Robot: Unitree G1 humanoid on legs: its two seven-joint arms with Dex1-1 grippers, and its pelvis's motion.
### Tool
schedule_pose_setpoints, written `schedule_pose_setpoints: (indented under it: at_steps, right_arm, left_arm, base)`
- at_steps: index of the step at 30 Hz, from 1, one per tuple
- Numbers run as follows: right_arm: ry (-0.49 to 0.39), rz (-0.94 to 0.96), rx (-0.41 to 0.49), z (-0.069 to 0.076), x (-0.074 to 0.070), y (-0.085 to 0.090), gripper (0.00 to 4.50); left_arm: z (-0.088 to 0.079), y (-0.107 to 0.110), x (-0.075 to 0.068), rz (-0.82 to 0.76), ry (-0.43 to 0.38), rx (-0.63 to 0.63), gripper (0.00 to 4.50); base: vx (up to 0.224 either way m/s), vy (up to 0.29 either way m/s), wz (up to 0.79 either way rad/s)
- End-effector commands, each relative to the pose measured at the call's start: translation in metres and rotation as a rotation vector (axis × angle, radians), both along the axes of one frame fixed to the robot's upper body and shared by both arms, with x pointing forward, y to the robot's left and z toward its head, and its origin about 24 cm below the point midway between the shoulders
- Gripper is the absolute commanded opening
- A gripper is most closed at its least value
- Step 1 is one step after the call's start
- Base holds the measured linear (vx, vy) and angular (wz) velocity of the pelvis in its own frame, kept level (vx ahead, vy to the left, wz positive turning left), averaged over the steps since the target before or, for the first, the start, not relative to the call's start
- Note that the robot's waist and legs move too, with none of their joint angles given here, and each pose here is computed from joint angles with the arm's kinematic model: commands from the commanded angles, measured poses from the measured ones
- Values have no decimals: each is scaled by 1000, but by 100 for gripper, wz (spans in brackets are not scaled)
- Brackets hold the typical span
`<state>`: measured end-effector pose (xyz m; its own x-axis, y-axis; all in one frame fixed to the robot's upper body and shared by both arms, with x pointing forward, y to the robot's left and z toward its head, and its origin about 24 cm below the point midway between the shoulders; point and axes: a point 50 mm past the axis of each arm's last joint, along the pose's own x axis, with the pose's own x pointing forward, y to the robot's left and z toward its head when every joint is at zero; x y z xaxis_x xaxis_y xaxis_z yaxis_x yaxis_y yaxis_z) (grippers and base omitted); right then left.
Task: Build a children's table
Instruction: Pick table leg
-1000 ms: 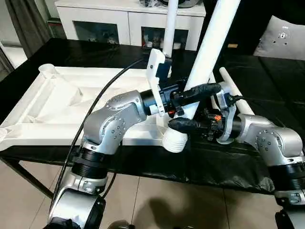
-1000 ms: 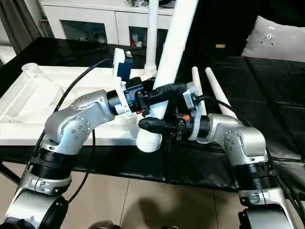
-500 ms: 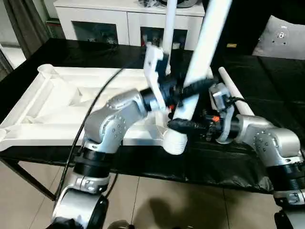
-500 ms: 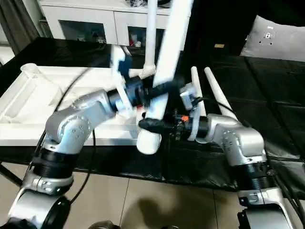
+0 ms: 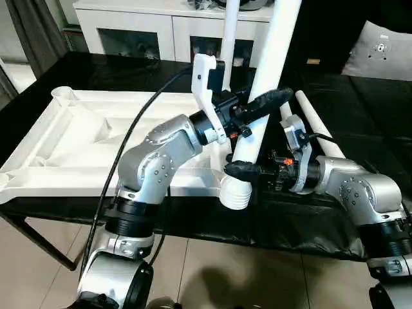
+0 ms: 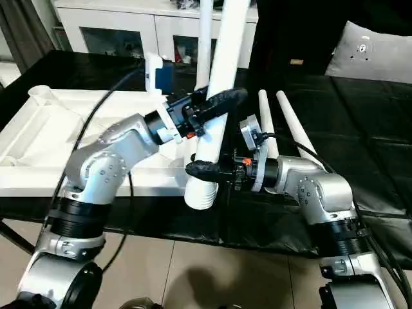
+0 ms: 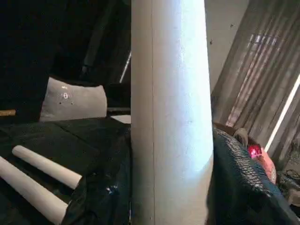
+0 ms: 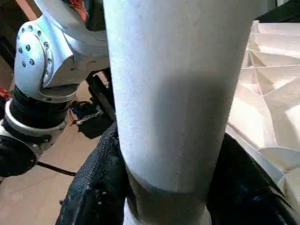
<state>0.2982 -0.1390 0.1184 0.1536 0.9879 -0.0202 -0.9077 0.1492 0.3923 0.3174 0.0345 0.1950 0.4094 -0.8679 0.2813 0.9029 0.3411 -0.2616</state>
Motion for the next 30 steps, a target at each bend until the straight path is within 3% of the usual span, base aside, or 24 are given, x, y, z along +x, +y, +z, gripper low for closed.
schedule_pose_setpoints:
  at_steps: [1, 9, 10, 11, 18, 30]
  right_arm:
    - [-46, 19, 15, 9, 0, 2, 188]
    - [-65, -13, -8, 7, 4, 2, 188]
    - [-62, -17, -8, 7, 4, 1, 244]
    - [-54, -26, -9, 7, 5, 1, 258]
    - [-31, -38, 2, 5, 6, 3, 313]
    - [-12, -31, 11, 3, 6, 5, 316]
  left_arm:
    - [1, 7, 7, 70, 9, 1, 182]
    - [3, 7, 8, 86, 13, -4, 179]
    - [3, 7, 8, 85, 12, -5, 179]
    - [4, 7, 8, 82, 11, -7, 179]
    - [5, 5, 5, 55, 0, -19, 179]
    - [7, 2, 0, 8, -15, -32, 179]
  base:
    - [0, 0, 0]
    - [0, 0, 0]
    - [0, 0, 0]
    - [0, 0, 0]
    - [0, 0, 0]
    - [0, 0, 0]
